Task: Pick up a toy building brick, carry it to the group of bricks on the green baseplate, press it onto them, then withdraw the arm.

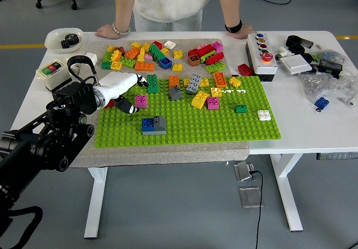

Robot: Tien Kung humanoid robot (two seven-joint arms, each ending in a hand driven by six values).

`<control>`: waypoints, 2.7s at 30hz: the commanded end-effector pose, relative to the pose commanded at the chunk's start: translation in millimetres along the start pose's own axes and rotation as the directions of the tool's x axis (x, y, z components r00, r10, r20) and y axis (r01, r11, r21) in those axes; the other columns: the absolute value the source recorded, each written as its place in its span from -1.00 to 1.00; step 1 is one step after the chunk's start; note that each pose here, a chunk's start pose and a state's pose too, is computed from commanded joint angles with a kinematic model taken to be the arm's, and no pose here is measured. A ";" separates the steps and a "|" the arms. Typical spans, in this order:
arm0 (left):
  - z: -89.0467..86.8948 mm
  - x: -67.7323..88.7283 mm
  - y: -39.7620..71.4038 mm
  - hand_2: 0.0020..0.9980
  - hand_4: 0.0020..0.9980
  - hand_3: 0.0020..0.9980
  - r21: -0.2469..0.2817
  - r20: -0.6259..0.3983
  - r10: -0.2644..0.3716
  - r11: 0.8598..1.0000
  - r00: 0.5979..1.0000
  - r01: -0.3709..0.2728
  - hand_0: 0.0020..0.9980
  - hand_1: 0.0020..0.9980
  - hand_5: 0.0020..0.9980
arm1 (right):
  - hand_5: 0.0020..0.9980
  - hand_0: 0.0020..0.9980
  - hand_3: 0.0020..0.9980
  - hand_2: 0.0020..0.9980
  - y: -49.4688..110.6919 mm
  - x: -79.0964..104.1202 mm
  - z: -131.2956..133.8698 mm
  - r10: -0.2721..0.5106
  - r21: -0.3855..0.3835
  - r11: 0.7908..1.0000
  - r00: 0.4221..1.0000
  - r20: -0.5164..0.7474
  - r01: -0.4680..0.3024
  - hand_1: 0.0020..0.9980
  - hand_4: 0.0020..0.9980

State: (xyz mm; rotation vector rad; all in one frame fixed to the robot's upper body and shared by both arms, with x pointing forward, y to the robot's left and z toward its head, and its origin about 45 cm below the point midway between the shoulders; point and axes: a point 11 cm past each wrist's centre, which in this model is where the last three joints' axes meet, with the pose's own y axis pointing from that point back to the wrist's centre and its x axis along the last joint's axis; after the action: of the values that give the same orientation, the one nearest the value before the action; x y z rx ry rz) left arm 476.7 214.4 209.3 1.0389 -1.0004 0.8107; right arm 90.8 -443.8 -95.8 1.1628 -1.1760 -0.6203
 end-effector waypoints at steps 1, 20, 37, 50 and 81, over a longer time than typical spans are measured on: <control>-0.3 -0.7 -0.1 0.51 0.71 0.46 0.000 0.004 0.000 1.000 1.000 0.000 0.71 0.63 -0.75 | 0.00 0.48 0.10 0.38 0.0 0.1 0.0 0.000 0.000 1.000 1.000 0.000 0.000 0.28 0.60; -5.5 -6.2 -7.7 0.55 0.75 0.60 0.024 0.037 -0.030 0.999 0.999 0.029 0.72 0.66 -0.70 | 0.00 0.48 0.10 0.38 0.0 1.2 -1.5 0.001 0.002 1.000 1.000 -0.003 -0.001 0.28 0.60; -13.7 -11.3 -14.7 0.51 0.74 0.56 0.099 0.035 -0.114 0.989 0.993 0.110 0.71 0.64 -0.65 | -0.01 0.48 0.11 0.38 0.1 2.7 -1.9 0.003 0.002 1.000 1.000 -0.008 -0.003 0.28 0.60; -1.9 1.6 -16.4 0.47 0.64 0.37 0.085 0.012 -0.130 0.988 0.991 0.129 0.68 0.60 -0.62 | 0.00 0.47 0.11 0.38 0.1 2.4 -1.3 0.003 0.001 1.000 1.000 -0.012 -0.003 0.28 0.61; -1.0 0.7 -21.3 0.47 0.64 0.38 0.103 0.039 -0.132 0.987 0.991 0.127 0.67 0.59 -0.56 | 0.01 0.48 0.11 0.38 0.2 4.9 -6.1 0.006 0.009 1.000 1.000 -0.014 -0.006 0.28 0.61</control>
State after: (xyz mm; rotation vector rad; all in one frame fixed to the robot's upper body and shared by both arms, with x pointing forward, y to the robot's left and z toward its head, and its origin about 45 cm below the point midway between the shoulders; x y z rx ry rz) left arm 496.3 208.8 203.3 1.2010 -0.9283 0.7389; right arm 98.0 -445.8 -93.5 1.1690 -1.1710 -0.6017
